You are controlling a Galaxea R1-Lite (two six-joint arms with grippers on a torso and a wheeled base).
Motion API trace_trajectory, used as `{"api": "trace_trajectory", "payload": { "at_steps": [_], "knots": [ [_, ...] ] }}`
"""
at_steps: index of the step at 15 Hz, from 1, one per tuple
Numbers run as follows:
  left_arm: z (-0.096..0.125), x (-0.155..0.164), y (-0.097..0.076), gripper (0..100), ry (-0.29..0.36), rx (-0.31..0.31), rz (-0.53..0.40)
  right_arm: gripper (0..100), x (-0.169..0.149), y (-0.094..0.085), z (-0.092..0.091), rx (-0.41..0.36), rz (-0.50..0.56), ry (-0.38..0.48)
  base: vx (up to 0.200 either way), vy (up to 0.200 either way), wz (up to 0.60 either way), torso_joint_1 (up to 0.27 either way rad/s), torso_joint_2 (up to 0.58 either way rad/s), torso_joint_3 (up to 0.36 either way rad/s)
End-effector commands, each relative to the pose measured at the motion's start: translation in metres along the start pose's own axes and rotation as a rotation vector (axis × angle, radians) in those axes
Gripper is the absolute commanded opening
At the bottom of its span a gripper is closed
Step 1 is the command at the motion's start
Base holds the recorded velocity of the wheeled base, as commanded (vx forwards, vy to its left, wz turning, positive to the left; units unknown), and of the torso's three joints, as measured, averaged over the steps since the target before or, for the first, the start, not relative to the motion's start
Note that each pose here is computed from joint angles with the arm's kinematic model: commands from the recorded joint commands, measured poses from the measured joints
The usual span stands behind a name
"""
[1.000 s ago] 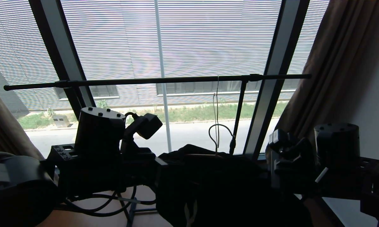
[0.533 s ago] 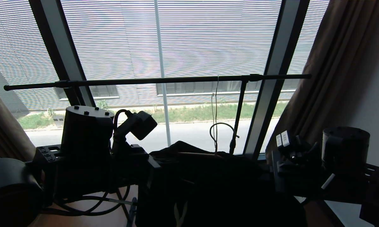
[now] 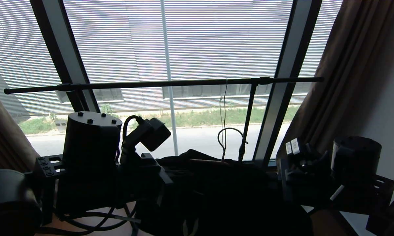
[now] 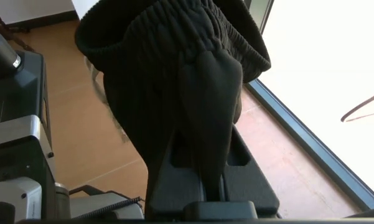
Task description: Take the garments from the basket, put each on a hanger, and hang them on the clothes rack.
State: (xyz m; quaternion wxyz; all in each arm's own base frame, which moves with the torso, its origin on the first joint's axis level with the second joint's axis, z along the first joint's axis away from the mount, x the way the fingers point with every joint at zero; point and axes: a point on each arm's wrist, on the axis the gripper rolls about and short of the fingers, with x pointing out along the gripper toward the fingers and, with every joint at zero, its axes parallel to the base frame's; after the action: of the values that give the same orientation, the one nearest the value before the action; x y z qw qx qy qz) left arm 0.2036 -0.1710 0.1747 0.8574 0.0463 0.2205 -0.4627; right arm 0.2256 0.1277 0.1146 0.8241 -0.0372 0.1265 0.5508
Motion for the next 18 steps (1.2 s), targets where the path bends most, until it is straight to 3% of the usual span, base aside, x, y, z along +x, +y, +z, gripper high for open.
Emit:
{"api": "trace_trajectory", "payload": {
  "at_steps": [1,4,8,12,18],
  "knots": [
    [0.011,-0.001,-0.007,0,-0.040,0.021,-0.020,0,0.005,-0.002,-0.009,0.022,0.006,0.029,0.000,0.000,0.00,0.000,0.00,0.000],
    [0.017,-0.003,-0.007,0,-0.067,0.029,-0.021,0,0.008,0.000,-0.009,0.021,0.017,0.033,0.000,0.000,0.00,0.000,0.00,0.000],
    [0.000,0.000,-0.012,0,-0.008,0.030,-0.040,0,0.009,-0.001,-0.005,0.047,0.012,-0.013,0.000,0.000,0.00,0.000,0.00,0.000],
    [-0.003,0.005,-0.011,0,0.009,0.091,-0.040,0,0.010,0.001,-0.003,0.047,0.017,-0.060,0.000,0.000,0.00,0.000,0.00,0.000],
    [-0.005,0.010,-0.009,0,0.020,0.092,-0.036,0,0.005,0.005,0.000,0.034,0.016,-0.135,0.000,0.000,0.00,0.000,0.00,0.000]
  ]
}}
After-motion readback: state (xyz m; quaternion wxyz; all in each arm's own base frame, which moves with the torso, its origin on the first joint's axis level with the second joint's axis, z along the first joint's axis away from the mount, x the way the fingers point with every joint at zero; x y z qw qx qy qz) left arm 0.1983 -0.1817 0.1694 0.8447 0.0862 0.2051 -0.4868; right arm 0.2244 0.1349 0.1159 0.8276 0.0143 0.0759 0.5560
